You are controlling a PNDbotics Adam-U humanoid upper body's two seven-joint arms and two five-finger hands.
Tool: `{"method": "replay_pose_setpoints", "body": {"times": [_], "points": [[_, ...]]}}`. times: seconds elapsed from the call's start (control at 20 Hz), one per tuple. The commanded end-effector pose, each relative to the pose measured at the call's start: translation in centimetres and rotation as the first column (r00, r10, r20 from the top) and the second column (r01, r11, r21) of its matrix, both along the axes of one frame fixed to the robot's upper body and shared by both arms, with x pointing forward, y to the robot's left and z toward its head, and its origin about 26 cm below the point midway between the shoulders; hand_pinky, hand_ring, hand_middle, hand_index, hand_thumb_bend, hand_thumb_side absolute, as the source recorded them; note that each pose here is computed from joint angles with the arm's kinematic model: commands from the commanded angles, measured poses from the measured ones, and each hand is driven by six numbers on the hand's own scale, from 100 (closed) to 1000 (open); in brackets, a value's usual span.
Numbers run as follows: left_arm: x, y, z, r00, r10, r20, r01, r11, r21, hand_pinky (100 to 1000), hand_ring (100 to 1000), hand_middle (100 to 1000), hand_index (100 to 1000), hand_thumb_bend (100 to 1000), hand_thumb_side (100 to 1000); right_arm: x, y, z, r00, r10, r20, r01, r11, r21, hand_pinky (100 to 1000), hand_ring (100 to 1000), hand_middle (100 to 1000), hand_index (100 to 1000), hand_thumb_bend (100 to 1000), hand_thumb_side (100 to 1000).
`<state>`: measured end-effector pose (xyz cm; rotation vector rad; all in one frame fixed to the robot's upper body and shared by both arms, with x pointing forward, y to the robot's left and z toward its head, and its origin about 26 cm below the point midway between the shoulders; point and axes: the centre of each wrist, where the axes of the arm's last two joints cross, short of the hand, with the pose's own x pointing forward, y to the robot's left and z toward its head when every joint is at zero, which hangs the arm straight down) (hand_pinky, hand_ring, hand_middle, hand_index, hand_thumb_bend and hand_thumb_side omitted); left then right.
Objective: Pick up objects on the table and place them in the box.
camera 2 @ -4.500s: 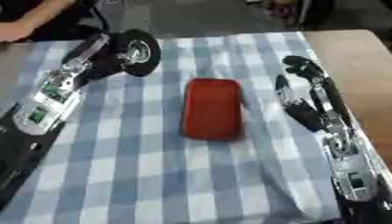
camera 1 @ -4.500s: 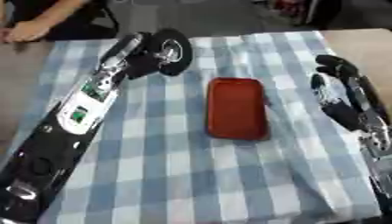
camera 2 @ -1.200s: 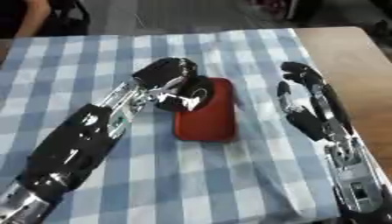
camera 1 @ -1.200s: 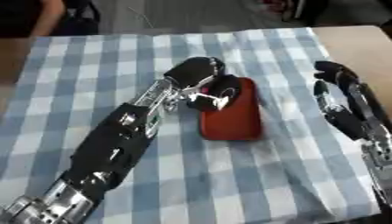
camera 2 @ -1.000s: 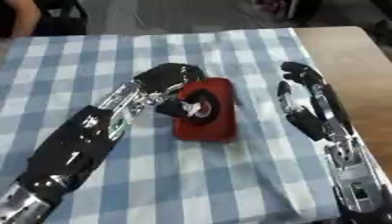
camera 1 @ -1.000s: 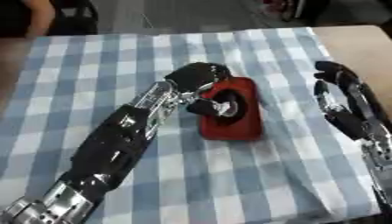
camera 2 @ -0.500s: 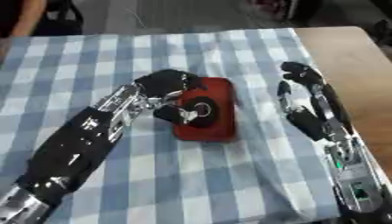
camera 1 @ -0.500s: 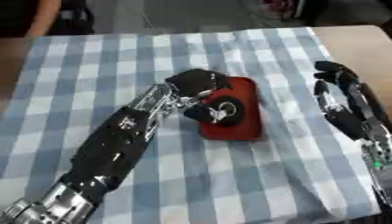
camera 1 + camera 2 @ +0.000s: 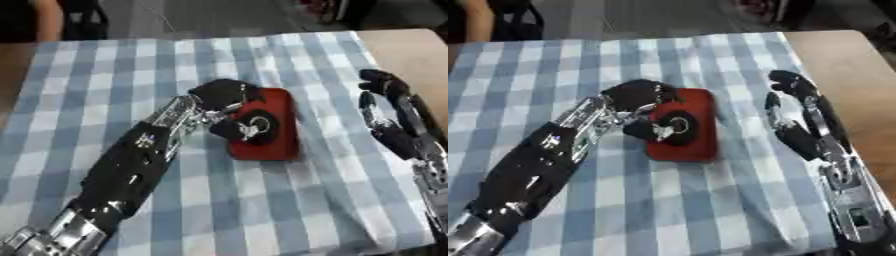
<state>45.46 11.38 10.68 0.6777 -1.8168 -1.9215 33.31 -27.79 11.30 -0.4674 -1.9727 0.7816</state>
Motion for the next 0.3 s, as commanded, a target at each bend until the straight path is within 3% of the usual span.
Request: {"method": "replay_pose_setpoints", "body": {"times": [0.05,0.1,0.15,0.2,0.25,0.3], "points": [[0.1,-0.2,2.9,0.998,-0.017,0.053,0.021,0.997,-0.080,784,809,846,899,884,883,0.1,-0.1,0.9,1.000,-0.001,0.025,0.001,1.000,-0.007,901,827,884,888,100,701],[0.0,-0.2,3.4,0.998,-0.017,0.053,0.023,0.994,-0.109,785,810,847,899,888,888,0.1,-0.2,0.9,1.000,-0.002,0.025,0.003,1.000,-0.008,901,827,884,888,100,701],[-0.1,0.0,4.1,0.998,-0.015,0.057,0.023,0.989,-0.146,806,817,860,897,917,947,0.1,-0.3,0.8,1.000,-0.006,0.024,0.006,1.000,-0.008,901,827,884,888,100,702],[-0.2,0.3,4.9,0.998,-0.010,0.060,0.021,0.981,-0.191,796,814,854,899,903,925,0.1,-0.4,0.8,1.000,-0.011,0.022,0.011,1.000,-0.010,901,827,884,888,100,702],[-0.4,0.5,5.7,0.998,-0.006,0.064,0.021,0.971,-0.237,834,828,874,893,1000,1000,0.1,-0.5,0.7,1.000,-0.015,0.020,0.016,1.000,-0.011,901,827,884,888,100,702],[-0.7,0.9,6.8,0.997,-0.002,0.074,0.024,0.954,-0.298,840,830,876,893,1000,1000,0.0,-0.6,0.7,1.000,-0.021,0.018,0.021,1.000,-0.013,901,827,884,888,100,702]]}}
